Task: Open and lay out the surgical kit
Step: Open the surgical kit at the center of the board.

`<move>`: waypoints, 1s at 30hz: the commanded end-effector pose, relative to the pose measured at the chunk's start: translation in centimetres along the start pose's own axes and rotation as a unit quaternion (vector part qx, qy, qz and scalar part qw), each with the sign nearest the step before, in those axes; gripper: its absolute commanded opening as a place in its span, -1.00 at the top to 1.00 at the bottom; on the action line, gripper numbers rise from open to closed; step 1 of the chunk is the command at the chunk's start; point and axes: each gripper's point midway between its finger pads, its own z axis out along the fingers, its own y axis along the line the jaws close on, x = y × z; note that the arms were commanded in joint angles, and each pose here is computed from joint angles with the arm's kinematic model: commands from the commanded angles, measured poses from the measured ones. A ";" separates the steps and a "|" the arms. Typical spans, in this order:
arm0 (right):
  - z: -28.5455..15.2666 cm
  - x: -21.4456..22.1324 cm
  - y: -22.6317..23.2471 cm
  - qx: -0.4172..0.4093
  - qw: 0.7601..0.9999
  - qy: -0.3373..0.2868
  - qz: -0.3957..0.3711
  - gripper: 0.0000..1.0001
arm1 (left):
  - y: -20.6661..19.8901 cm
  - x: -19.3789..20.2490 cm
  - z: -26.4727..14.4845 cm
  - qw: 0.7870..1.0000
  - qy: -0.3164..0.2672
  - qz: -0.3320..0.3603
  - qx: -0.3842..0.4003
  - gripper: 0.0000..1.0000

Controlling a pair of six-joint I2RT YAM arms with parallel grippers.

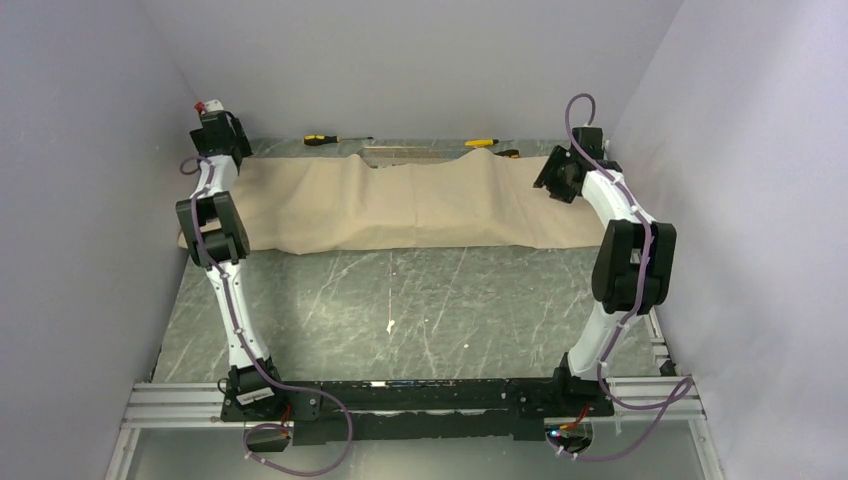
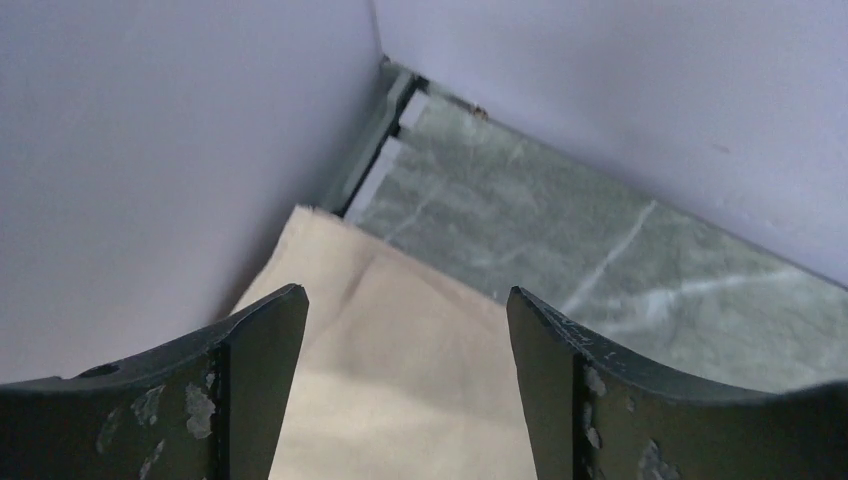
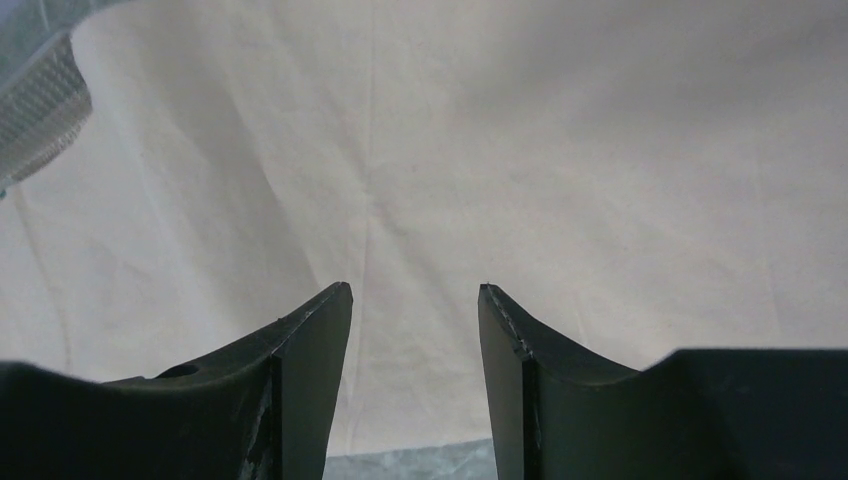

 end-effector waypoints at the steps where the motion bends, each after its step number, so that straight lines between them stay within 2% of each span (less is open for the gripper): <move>1: -1.0 0.2 0.9 -0.004 1.000 0.023 -0.002 -0.06 | 0.7 -2.7 1.8 0.998 -0.063 0.023 -0.015 -0.63; 4: -1.6 0.1 1.0 -0.001 1.000 0.026 -0.003 -0.06 | 1.7 -1.4 2.9 0.998 -0.060 0.014 -0.030 -0.69; 7: -2.0 0.1 1.2 0.000 1.000 0.029 -0.003 -0.05 | 2.4 -0.5 3.4 0.998 -0.046 -0.010 -0.031 -0.65; 15: -1.7 0.5 1.9 0.002 0.999 0.036 -0.004 -0.02 | 2.8 -0.8 3.0 0.998 -0.045 -0.030 -0.021 -0.30; 23: -1.4 0.9 3.1 -0.003 0.999 0.042 -0.012 0.01 | 1.5 -2.2 2.2 0.998 -0.055 -0.026 0.020 0.24; 27: -1.3 1.3 3.6 -0.005 0.999 0.044 -0.016 0.03 | 1.4 -3.3 1.5 0.997 -0.066 -0.025 0.025 0.29; 30: -1.3 1.3 3.6 -0.003 0.999 0.043 -0.015 0.03 | 1.7 -4.4 0.9 0.997 -0.077 -0.017 0.022 0.41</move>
